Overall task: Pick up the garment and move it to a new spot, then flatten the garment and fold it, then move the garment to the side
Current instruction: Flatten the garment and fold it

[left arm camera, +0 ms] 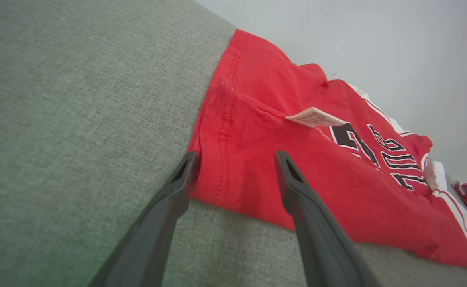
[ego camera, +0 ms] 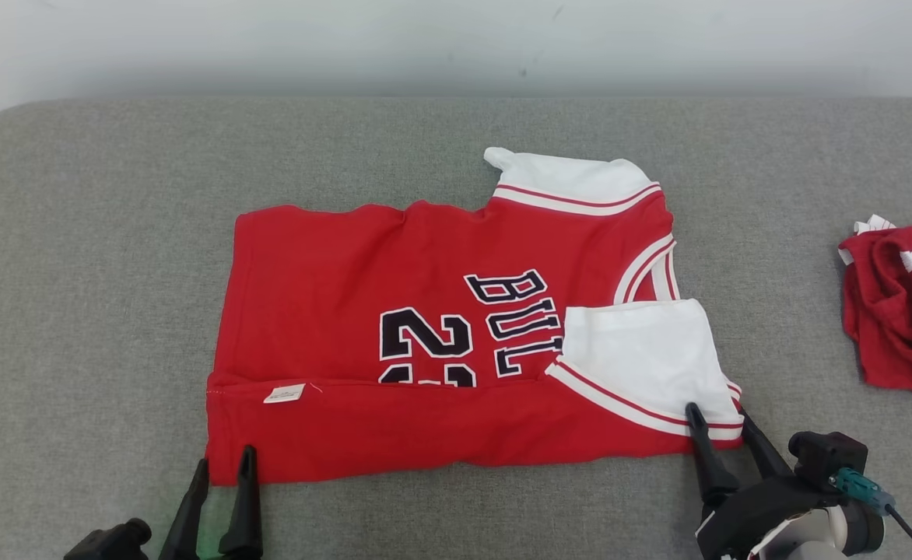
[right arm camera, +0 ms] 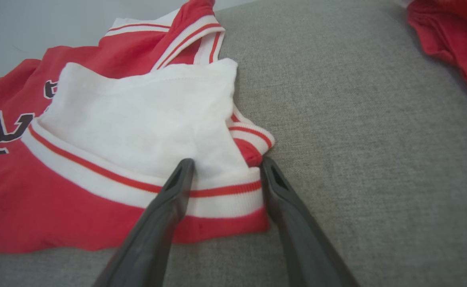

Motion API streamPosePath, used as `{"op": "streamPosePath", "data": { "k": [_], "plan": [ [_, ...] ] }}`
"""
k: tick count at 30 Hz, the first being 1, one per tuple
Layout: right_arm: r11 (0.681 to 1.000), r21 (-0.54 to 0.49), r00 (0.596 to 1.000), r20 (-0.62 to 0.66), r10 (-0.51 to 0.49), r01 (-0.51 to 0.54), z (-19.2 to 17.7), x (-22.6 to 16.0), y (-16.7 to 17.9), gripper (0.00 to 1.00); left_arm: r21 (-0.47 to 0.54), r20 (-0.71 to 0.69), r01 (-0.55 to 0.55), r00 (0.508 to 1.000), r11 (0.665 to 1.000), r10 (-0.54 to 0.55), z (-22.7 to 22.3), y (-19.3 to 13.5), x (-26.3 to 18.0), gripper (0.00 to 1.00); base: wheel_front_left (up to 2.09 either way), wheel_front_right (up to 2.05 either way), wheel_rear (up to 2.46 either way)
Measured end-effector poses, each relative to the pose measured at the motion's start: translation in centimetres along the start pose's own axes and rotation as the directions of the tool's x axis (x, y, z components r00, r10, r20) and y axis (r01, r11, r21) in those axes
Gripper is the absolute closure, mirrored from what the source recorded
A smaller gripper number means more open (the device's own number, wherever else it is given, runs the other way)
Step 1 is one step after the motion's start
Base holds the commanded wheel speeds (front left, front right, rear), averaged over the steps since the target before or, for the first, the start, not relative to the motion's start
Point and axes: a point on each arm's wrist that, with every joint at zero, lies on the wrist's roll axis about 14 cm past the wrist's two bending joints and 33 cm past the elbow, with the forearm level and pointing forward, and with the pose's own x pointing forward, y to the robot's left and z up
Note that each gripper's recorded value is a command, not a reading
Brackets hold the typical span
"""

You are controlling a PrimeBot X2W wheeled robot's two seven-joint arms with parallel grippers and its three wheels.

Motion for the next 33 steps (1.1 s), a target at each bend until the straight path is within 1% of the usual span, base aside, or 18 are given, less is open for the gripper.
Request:
{"op": "streamPosePath", "data": {
  "k": [3,8,9,11,12,15,16,17,18,19,20,22,33],
  "plan": [
    [1.000,0.003,1.000,-0.002,0.003,-0.003,-0.1,0.0,0.1,0.04,-0.017,-0.011,-0.006,1.000,1.000,0.006,-0.4,0.1,0.3,0.00,0.00,0.00,0.00],
    [1.000,0.002,1.000,-0.008,0.011,-0.011,-0.3,0.1,0.3,0.06,-0.019,-0.038,-0.018,0.999,1.000,0.017,-1.3,0.5,0.7,0.00,0.00,0.00,0.00],
    [1.000,0.004,1.000,-0.009,0.011,-0.011,-0.4,0.0,0.2,0.07,-0.019,-0.040,-0.012,0.999,1.000,0.011,-1.3,0.3,0.9,0.00,0.00,0.00,0.00],
    [1.000,0.007,1.000,-0.011,0.009,-0.009,-0.4,0.0,0.1,0.15,-0.024,-0.047,-0.013,0.999,1.000,0.012,-1.6,0.3,1.1,0.00,0.00,0.00,0.00],
    [1.000,0.006,1.000,-0.014,0.010,-0.010,-0.5,0.0,0.1,0.15,-0.024,-0.044,-0.016,0.999,1.000,0.015,-1.5,0.4,1.2,0.00,0.00,0.00,0.00],
    [1.000,0.011,1.000,-0.018,0.014,-0.014,-0.6,0.1,0.1,0.27,-0.023,-0.048,-0.011,0.999,1.000,0.010,-1.6,0.3,1.4,0.00,0.00,0.00,0.00],
    [1.000,0.012,1.000,-0.018,0.015,-0.015,-0.5,0.2,0.1,0.29,-0.026,-0.049,-0.011,0.999,1.000,0.010,-1.7,0.3,1.4,0.05,0.00,0.00,0.00],
    [1.000,0.012,1.000,-0.020,0.017,-0.017,-0.6,0.2,0.2,0.38,-0.025,-0.053,-0.007,0.999,1.000,0.006,-1.8,0.2,1.5,0.39,0.00,0.00,0.00],
    [1.000,0.014,1.000,-0.022,0.019,-0.019,-0.7,0.2,0.2,0.52,-0.024,-0.056,-0.002,0.998,1.000,0.000,-1.9,0.0,1.5,0.73,0.00,0.00,0.00],
    [1.000,0.018,0.999,-0.025,0.020,-0.020,-0.8,0.2,0.3,0.56,-0.024,-0.059,0.001,0.998,1.000,-0.002,-2.0,0.0,1.5,0.93,0.00,0.00,0.00],
    [1.000,0.017,0.999,-0.028,0.024,-0.024,-0.9,0.2,0.4,0.67,-0.024,-0.060,0.001,0.998,1.000,-0.003,-2.0,0.0,1.5,1.00,0.00,0.00,0.00],
    [0.999,0.024,0.999,-0.033,0.028,-0.028,-1.0,0.2,0.5,1.00,-0.031,-0.061,0.004,0.998,1.000,-0.006,-2.1,-0.2,1.5,1.00,0.00,0.00,0.00],
    [0.999,0.043,0.999,-0.030,0.026,-0.025,-0.8,-0.2,0.6,1.00,-0.034,-0.057,0.019,0.998,0.999,-0.021,-1.7,-0.5,1.1,1.00,0.00,0.00,0.00]
  ]
}}
